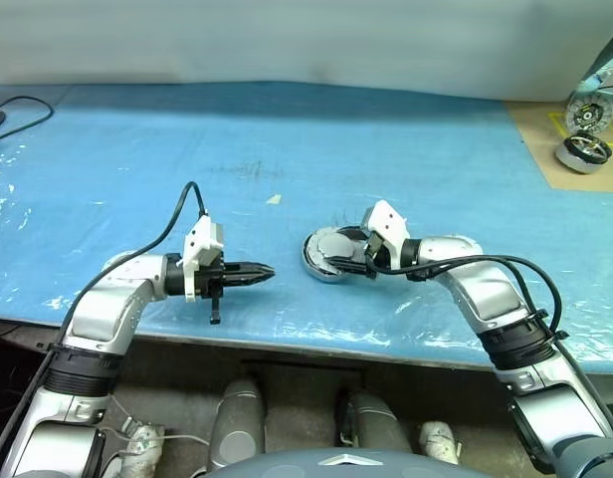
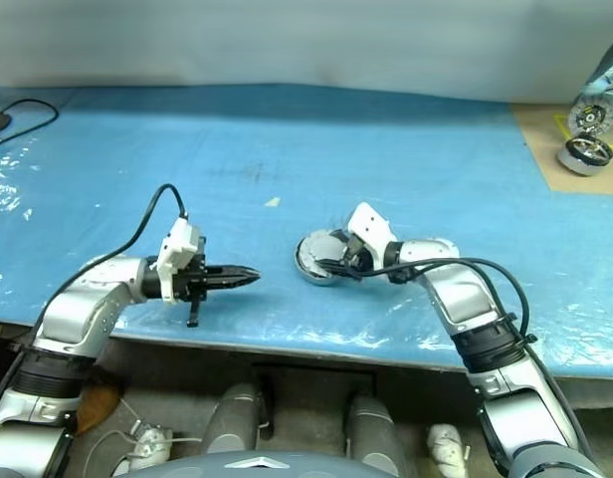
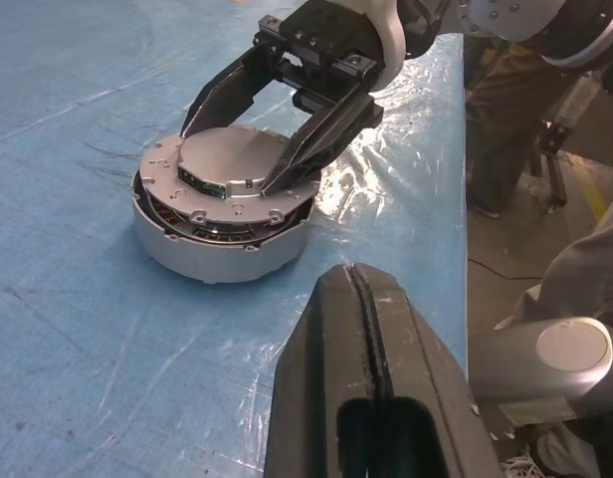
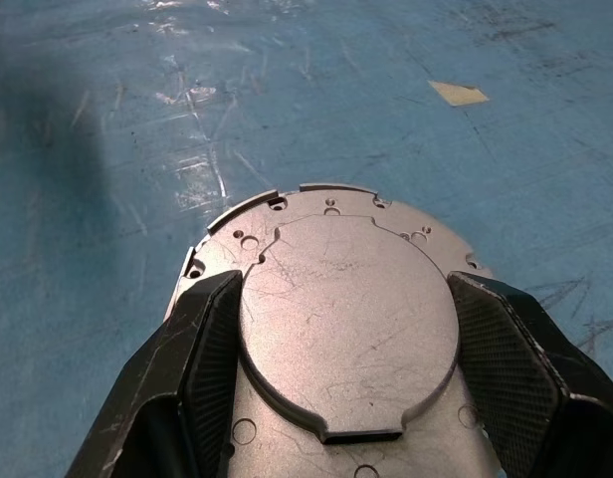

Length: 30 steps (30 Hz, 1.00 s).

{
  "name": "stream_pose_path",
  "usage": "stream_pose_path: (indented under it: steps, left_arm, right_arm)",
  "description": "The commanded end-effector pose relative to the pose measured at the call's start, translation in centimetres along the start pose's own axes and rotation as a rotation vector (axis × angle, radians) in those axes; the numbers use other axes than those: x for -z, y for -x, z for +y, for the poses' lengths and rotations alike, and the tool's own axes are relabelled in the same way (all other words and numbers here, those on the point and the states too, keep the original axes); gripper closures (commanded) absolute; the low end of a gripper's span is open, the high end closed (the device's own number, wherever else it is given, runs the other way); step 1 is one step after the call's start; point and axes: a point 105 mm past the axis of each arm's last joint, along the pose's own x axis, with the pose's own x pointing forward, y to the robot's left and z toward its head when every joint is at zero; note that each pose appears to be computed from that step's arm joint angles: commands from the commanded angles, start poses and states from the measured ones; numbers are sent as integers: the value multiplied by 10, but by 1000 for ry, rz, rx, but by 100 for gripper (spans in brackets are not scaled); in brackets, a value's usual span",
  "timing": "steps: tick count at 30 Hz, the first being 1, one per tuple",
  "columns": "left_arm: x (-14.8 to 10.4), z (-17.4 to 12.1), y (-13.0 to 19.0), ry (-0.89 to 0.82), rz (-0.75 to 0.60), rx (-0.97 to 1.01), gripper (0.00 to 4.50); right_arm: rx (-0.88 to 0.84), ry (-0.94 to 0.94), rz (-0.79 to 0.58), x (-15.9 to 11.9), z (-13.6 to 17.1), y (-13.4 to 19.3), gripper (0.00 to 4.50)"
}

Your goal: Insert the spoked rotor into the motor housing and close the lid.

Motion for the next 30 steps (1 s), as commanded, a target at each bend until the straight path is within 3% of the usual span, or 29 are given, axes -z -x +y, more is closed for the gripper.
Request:
stream_pose_path:
  steps: [1,15,24,30]
  left_arm:
    - [-8,0,-3,-31,-24,22,450]
    - [-12,1,-7,-37,-23,29,450]
    - [-11,1,-7,-33,-21,17,450]
    - [-11,0,-10,-36,-26,16,450]
  right_arm:
    - [20,-28,-44,-10,-2,2,157]
    - [27,-18,40,16,6,-19,157]
    - [19,-14,-75,-25,2,-25,157]
    - [12,-29,-32,-12,9,-36,157]
